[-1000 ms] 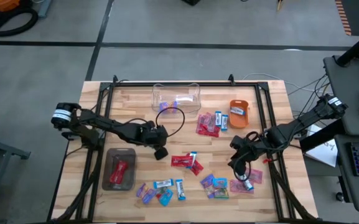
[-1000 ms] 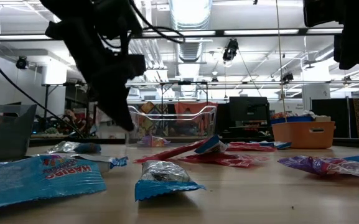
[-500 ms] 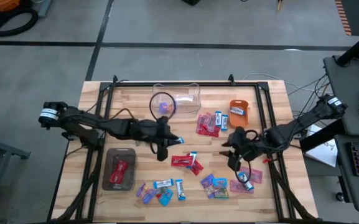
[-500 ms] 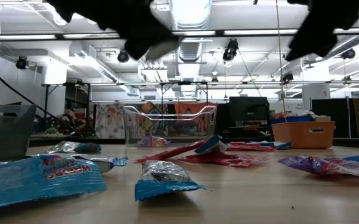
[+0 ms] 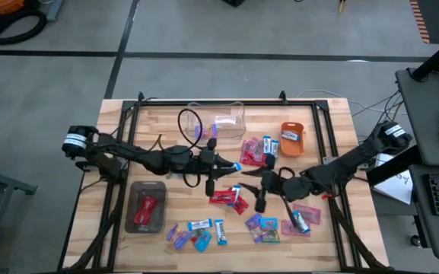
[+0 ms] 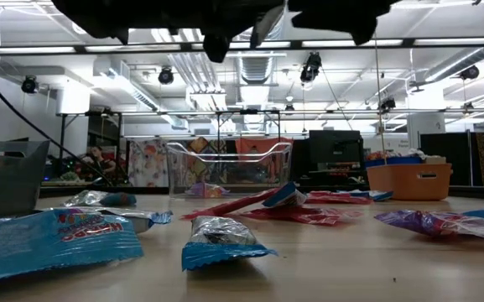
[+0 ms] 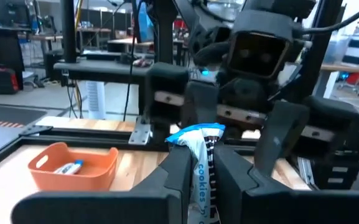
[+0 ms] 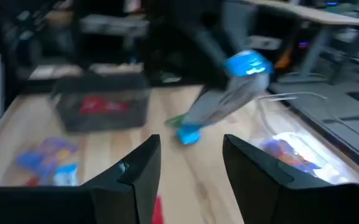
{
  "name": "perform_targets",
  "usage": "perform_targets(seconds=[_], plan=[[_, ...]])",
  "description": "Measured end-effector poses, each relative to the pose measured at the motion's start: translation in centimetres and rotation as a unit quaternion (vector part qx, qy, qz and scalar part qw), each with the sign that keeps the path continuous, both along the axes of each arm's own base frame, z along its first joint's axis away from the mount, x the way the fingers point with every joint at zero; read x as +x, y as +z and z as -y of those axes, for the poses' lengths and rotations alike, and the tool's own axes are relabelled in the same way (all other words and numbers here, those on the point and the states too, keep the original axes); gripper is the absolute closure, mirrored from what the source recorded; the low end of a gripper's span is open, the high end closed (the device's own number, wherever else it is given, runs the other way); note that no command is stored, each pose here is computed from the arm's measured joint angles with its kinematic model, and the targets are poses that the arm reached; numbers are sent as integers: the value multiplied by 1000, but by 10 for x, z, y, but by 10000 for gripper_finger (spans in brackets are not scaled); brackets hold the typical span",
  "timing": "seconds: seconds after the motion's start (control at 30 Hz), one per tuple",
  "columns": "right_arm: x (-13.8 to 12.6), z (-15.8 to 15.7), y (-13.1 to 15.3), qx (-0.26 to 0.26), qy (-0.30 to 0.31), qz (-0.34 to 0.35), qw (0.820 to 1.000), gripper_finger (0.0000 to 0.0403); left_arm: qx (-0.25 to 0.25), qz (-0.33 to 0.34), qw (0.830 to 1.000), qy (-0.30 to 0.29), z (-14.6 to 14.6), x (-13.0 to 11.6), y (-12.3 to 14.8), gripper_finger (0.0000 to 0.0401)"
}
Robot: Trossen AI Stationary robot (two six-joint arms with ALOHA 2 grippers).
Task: Sort candy
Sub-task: Put the white chocolate into the orange bin
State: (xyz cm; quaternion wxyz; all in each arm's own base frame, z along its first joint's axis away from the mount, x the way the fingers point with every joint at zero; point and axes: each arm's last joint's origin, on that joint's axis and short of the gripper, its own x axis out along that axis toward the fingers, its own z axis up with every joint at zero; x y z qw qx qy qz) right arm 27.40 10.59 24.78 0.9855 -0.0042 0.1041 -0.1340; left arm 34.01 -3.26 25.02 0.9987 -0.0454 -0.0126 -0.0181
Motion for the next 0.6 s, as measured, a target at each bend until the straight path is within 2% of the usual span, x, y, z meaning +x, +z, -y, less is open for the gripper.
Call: perform_targets(seconds=[0.27, 0.47, 0.6], plan=[[17, 8, -13, 26, -37, 22, 999, 236, -2, 7, 1000, 3, 0, 6, -5, 372], [24, 12, -14, 37, -45, 45, 997, 238, -1, 7, 999, 35, -1, 7, -6, 372], [26, 18, -14, 37, -54, 46, 997, 257, -2, 14, 999, 36, -1, 7, -4, 372]])
